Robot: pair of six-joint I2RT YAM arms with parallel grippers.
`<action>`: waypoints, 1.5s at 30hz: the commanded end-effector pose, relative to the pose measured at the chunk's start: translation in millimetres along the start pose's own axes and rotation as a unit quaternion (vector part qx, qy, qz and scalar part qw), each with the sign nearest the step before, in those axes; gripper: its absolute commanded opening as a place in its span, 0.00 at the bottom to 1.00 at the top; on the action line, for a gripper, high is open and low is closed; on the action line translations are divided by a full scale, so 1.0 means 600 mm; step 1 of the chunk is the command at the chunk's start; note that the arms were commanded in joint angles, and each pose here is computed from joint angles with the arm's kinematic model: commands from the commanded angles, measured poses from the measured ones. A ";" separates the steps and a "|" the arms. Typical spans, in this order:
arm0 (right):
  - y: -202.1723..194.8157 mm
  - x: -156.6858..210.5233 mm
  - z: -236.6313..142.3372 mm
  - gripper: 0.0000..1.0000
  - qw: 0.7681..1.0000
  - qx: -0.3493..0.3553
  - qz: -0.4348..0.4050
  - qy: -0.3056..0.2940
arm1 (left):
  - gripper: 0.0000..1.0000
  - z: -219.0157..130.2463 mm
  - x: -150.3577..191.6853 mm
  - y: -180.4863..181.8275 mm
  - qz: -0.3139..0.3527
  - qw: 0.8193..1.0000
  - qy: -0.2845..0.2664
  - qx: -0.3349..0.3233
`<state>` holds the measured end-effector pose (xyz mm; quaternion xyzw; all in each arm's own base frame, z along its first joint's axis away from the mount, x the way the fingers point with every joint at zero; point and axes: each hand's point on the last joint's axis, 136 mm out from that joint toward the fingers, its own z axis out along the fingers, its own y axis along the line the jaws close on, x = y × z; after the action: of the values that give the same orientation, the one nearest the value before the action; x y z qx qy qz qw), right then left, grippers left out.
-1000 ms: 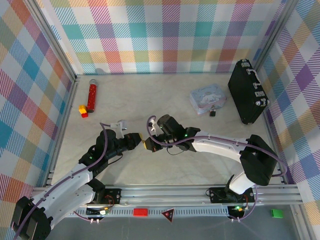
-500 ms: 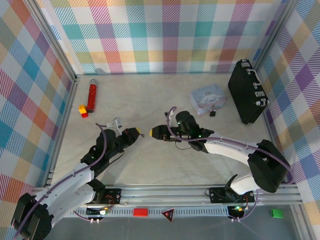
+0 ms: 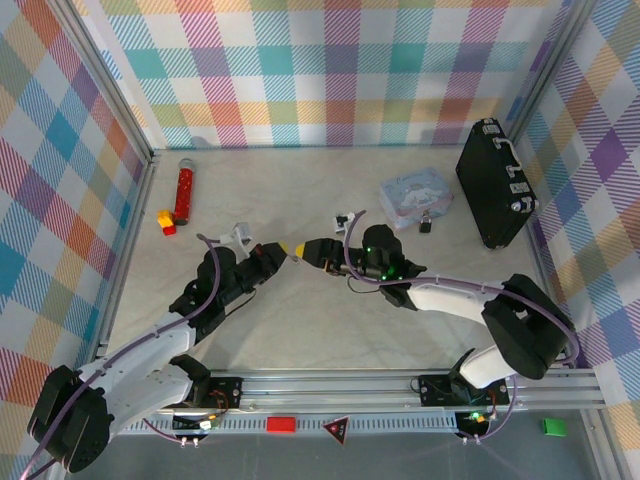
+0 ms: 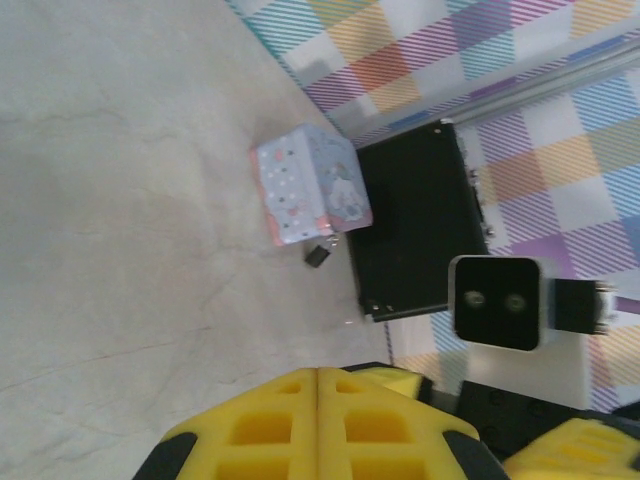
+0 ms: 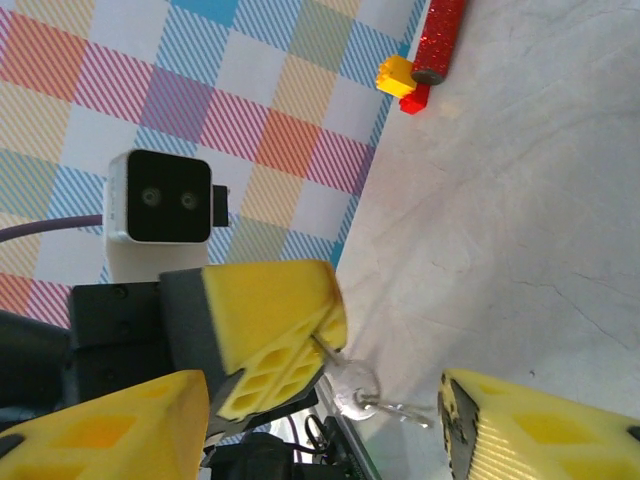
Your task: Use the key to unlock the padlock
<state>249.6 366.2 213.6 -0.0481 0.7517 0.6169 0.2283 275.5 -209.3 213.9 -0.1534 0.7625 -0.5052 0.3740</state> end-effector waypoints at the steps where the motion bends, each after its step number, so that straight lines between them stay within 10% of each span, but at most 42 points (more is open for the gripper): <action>1: 0.034 -0.009 0.001 0.63 0.999 -0.049 -0.016 -0.002 | 0.00 -0.001 -0.007 -0.061 0.004 0.998 0.005 0.058; 45: 0.033 -0.015 -0.015 0.13 0.999 -0.031 -0.021 -0.014 | 0.00 0.017 -0.009 -0.072 -0.014 0.997 0.012 0.072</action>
<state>246.9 364.0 221.2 -0.0535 0.7390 0.6306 0.2309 281.2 -225.8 235.3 -0.1461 0.7394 -0.5505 0.3590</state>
